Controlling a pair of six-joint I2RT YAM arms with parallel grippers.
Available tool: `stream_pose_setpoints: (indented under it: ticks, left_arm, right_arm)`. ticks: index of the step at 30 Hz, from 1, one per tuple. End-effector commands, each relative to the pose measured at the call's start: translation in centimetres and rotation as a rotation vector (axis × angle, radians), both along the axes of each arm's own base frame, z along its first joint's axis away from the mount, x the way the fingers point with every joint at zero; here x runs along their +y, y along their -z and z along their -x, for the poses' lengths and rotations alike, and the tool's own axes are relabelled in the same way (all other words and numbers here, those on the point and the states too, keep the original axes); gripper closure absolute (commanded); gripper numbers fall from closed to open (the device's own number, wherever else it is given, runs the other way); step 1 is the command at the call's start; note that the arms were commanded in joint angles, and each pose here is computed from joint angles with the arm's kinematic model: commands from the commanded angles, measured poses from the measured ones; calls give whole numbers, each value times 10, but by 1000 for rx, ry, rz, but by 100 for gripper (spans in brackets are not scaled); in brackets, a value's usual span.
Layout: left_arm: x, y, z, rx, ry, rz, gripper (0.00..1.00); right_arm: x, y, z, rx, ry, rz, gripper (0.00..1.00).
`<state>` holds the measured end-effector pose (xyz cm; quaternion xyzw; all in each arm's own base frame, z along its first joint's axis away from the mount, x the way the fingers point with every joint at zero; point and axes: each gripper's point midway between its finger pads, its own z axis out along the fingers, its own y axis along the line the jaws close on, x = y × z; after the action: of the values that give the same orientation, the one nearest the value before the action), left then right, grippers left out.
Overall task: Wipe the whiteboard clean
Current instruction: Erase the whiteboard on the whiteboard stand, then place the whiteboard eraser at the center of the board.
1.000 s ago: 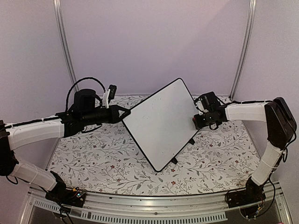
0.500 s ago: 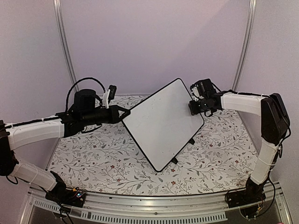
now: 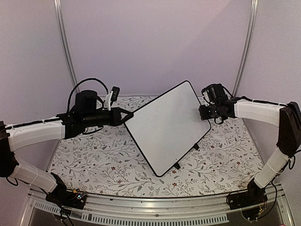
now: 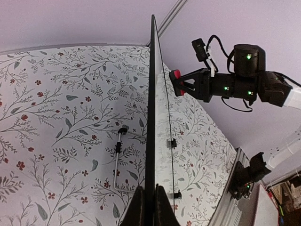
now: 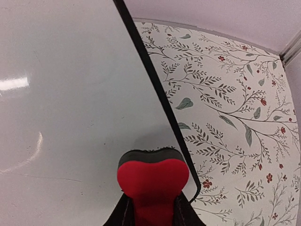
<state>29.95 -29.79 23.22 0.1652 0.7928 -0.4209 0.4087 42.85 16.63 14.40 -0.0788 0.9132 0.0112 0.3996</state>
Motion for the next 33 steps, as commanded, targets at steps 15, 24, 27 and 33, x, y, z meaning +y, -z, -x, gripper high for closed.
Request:
stream_pose_setpoints:
  ticks: [15, 24, 27, 33]
  left_arm:
    - [-13, 16, 23, -7, 131, -61, 86]
    - [-11, 12, 22, -20, 113, -63, 72]
    - [-8, 10, 21, -27, 103, -61, 68]
    - [-2, 1, 19, -47, 80, -42, 56]
  right_arm:
    - [-110, 36, 60, 45, 357, -150, 72]
    - [-125, 72, 61, 131, 408, -221, 56]
    - [-126, 82, 63, 151, 419, -224, 49]
    - [-131, 97, 66, 182, 445, -211, 41]
